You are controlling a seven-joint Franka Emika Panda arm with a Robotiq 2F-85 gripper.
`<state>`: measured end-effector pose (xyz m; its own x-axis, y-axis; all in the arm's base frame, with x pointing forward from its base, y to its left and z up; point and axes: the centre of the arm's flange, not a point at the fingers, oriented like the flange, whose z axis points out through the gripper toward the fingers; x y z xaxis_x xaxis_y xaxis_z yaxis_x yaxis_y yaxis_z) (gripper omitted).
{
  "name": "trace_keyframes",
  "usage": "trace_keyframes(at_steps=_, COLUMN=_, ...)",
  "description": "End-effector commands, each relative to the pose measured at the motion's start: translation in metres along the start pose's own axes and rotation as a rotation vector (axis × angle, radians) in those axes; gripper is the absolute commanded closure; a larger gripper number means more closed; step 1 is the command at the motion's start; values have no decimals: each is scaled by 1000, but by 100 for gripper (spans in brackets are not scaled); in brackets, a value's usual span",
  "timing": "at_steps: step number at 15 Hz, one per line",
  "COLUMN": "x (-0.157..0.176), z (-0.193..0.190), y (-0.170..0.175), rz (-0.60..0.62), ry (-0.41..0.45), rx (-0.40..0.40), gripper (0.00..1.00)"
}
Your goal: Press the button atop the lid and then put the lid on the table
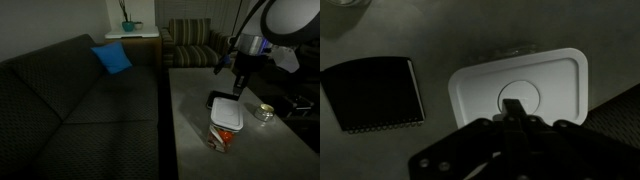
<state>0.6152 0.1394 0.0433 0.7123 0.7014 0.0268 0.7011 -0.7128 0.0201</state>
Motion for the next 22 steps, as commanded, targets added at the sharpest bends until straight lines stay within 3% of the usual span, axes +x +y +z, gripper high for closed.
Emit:
trace_keyframes(at_steps=1, x=-4, z=13, y=-5, rz=-2, ry=3, rx=36, gripper=100)
trace_keyframes(at_steps=9, x=0, z=34, y=-12, rz=7, ry=53, rx=106, gripper=100)
trace_keyframes(at_steps=22, x=18, z=50, y=-8, rz=5, ry=119, rx=72, gripper=100)
